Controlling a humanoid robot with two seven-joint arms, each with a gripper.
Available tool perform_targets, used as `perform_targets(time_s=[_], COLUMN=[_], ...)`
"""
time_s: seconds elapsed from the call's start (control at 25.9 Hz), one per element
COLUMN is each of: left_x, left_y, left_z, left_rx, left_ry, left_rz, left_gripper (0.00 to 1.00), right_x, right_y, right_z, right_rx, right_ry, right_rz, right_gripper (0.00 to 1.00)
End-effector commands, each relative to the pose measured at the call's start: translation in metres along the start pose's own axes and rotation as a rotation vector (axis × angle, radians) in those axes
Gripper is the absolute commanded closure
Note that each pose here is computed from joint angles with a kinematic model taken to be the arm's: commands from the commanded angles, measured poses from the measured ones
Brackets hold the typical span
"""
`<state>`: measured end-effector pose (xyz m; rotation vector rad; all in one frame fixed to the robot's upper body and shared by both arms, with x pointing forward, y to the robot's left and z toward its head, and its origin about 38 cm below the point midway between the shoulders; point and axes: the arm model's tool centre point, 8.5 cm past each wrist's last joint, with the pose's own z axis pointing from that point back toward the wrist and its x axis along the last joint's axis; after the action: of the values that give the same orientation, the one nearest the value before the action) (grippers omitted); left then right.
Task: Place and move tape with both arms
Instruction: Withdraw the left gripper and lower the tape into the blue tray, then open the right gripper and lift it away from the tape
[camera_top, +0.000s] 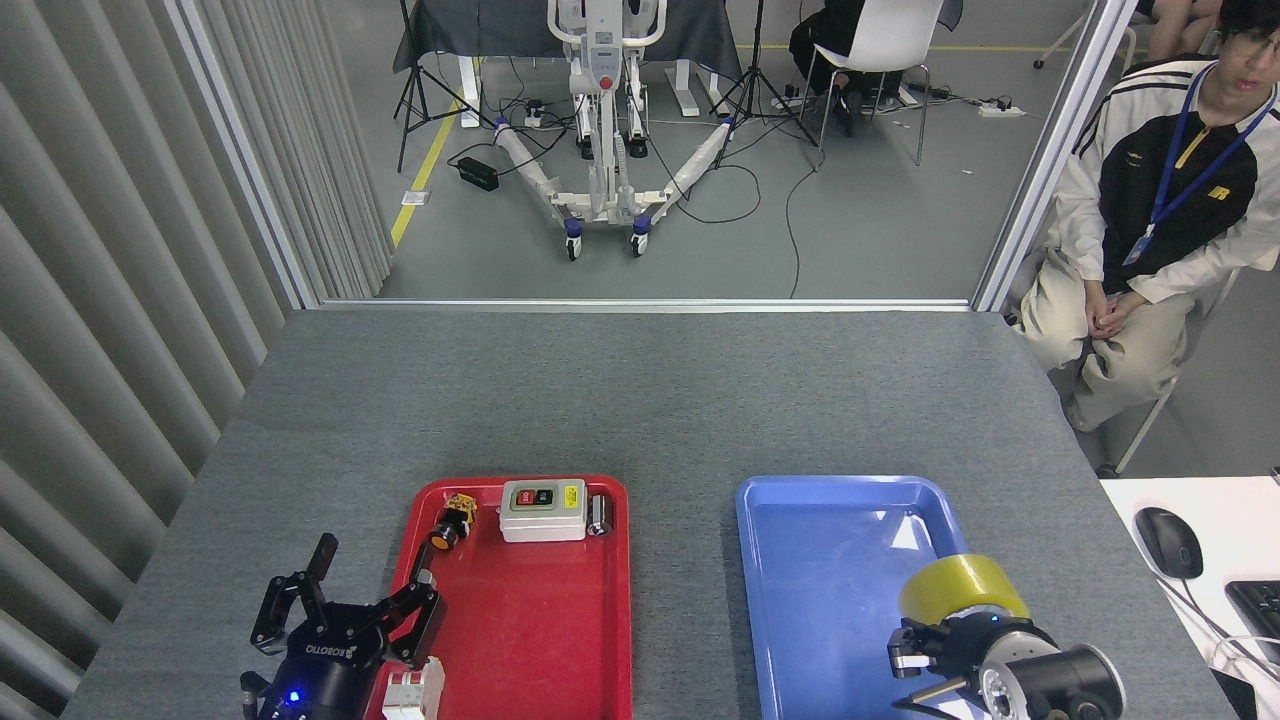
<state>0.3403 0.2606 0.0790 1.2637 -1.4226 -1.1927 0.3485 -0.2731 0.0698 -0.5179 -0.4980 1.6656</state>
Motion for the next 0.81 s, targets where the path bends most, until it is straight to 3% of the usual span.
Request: perform_targets(time_s=[0.0, 0.12, 0.27, 0.35, 0.39, 0.42, 0.77], left_x=[0.0, -0.001, -0.004, -0.006, -0.006, -0.007, -0.006], left_y=[-0.001, -0.003, -0.002, -0.002, -0.002, -0.002, -0.005], left_z=[0.0, 0.001, 0.001, 0.001, 0.001, 0.001, 0.002], left_rx=[-0.003, -0.009, -0.012, -0.013, -0.013, -0.013, -0.026], left_ry=[-0.001, 0.0, 0.003, 0.003, 0.003, 0.003, -0.004], left_rz=[0.001, -0.003, 0.007, 0.009, 0.007, 0.007, 0.016], left_gripper=[0.01, 0.01, 0.01, 0.01, 0.01, 0.01, 0.01], right_x=[0.007, 0.017, 0.028, 0.027, 0.025, 0.024, 0.028], right_y=[-0.013, -0.024, -0.035, -0.035, -0.035, -0.035, -0.033], right_z=[0.005, 0.007, 0.006, 0.005, 0.004, 0.004, 0.004], right_rx=[0.103, 0.151, 0.157, 0.153, 0.148, 0.142, 0.131], right_ry=[-0.03, -0.033, -0.024, -0.017, -0.011, -0.007, -0.017], right_rz=[-0.042, -0.138, -0.24, -0.249, -0.25, -0.25, -0.25], right_gripper=[1.0, 0.99, 0.78, 0.53, 0.29, 0.0, 0.0])
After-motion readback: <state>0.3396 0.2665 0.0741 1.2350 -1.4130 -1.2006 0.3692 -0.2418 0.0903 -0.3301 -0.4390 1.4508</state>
